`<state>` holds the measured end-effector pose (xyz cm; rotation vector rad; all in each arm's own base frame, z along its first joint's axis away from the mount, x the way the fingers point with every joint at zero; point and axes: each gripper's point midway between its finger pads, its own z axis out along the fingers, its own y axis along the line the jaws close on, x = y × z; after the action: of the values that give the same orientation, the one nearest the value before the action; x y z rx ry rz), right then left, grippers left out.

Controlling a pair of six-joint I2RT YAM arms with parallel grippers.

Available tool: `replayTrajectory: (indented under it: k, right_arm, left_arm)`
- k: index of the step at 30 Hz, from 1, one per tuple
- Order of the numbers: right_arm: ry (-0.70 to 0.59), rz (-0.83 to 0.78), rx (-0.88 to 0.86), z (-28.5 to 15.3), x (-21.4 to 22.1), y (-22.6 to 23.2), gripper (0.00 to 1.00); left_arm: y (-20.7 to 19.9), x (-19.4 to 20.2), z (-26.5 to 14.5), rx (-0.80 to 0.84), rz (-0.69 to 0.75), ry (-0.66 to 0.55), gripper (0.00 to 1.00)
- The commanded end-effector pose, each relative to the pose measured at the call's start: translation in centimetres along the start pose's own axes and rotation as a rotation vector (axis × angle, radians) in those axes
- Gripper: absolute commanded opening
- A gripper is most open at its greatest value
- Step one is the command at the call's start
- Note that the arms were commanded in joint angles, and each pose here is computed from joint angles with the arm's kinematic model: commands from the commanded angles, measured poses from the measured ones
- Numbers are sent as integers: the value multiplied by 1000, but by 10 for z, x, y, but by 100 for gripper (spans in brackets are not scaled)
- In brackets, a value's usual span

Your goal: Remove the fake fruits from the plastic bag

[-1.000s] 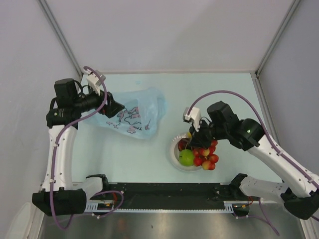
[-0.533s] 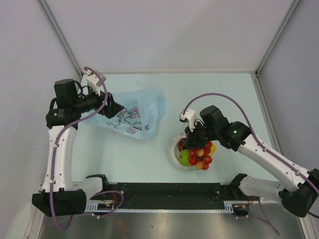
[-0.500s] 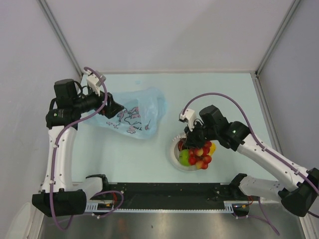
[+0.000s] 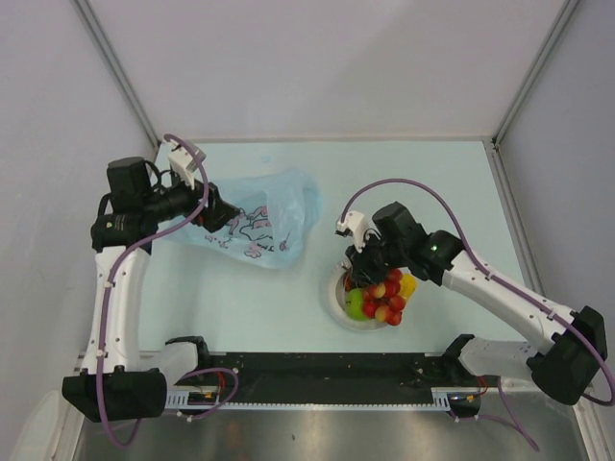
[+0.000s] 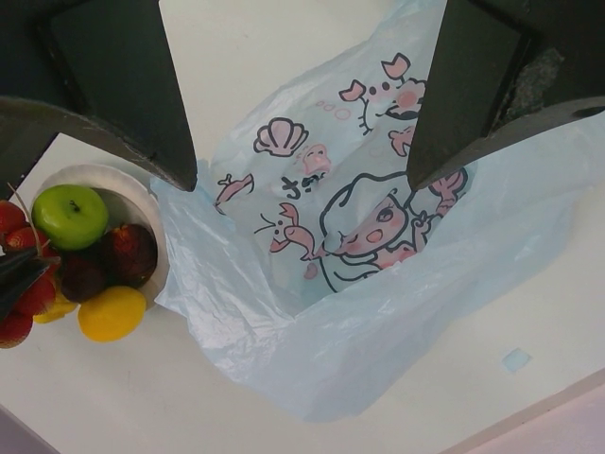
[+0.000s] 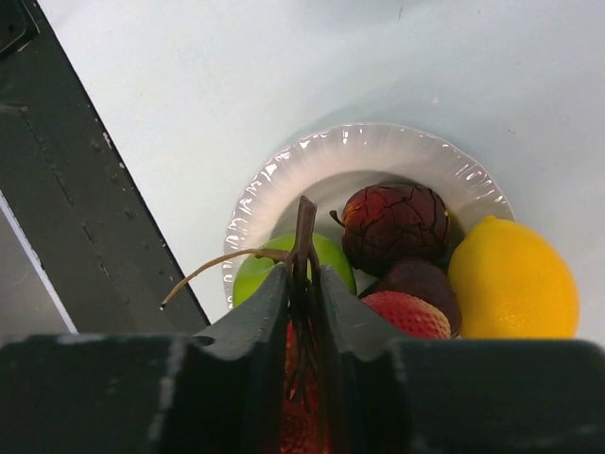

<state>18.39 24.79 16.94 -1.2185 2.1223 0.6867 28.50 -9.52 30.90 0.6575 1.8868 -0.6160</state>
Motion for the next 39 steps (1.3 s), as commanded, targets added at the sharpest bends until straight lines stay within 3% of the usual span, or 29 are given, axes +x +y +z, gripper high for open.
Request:
replayTrajectory:
  k: [1,5,15,23,35,39]
  right_arm:
    - [-26,-22,-17,5,-7,-1,26]
    - [0,-14,-16,7,1,-1,42]
    - [31,-11,-12,13,8,-6,47]
    - [9,-17,-24,8,4,-1,70]
    - [-28,-40,-14,8,-7,-1,73]
    - [-74,-49,31,-12,-25,-11,74]
  left_arm:
    - [-4,-2,1,17,30,-22,98]
    - [-7,2,3,34,11,-25,98]
    - [-11,16,12,78,-34,-25,98]
    - [-15,15,9,78,-24,-36,98]
    - [-16,16,10,78,-35,-43,98]
    - [-15,15,9,72,-32,-40,98]
